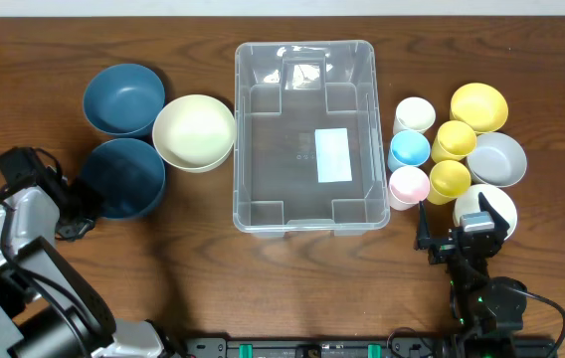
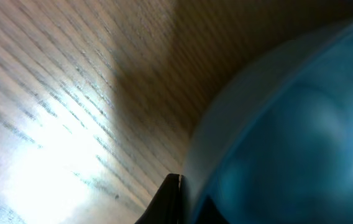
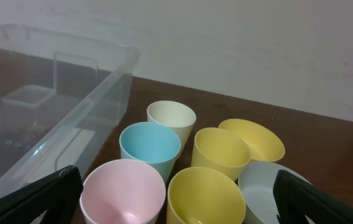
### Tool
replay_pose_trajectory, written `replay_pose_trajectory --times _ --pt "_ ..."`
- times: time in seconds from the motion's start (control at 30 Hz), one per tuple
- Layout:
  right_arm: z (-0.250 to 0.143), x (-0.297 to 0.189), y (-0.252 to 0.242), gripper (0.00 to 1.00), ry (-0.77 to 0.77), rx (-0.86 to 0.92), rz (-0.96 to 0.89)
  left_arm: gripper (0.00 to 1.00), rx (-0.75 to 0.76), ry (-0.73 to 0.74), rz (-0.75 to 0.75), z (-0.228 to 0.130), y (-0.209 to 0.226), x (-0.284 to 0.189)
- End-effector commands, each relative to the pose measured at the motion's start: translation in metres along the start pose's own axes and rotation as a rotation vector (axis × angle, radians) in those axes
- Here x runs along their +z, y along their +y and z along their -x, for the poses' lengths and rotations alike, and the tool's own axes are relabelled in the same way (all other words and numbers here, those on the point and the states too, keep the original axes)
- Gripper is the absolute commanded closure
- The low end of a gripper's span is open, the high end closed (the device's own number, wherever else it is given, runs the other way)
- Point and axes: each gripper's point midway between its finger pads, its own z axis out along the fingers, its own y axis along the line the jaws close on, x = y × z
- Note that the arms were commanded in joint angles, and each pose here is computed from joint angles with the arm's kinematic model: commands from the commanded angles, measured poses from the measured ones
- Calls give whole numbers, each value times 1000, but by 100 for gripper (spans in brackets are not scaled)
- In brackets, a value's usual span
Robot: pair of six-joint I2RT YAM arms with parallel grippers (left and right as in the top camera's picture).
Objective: Pack container
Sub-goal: 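Close the left gripper on the teal bowl rim and lift, then carry the teal bowl over the clear container and release it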
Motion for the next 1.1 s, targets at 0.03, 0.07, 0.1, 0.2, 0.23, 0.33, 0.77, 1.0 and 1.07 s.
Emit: replay_pose_trajectory --times 0.03,0.07,0.1,0.2,0.23,0.33,0.77,1.0,1.07 --pt "-1 0 0 1 4 -7 2 94 8 -84 -32 12 -8 -28" --pt "-1 0 0 1 4 -7 2 94 11 -98 -37 13 -9 -34" --pt "-1 0 0 1 4 -7 2 94 15 -117 -43 14 -11 -42" --pt "-1 0 0 1 4 -7 2 94 27 -179 -64 17 -17 -64" --pt "-1 0 0 1 4 -7 2 94 31 -203 -72 18 -18 -73" --pt "-1 0 0 1 4 -7 2 94 42 -261 -93 17 -23 -96" --pt "-1 0 0 1 4 -7 2 94 286 -419 -732 -10 -137 -212" --pt "-1 0 0 1 4 -7 2 94 456 -467 -908 -37 -199 -249" --pt "-1 0 0 1 4 -7 2 94 520 -472 -967 -50 -220 -258"
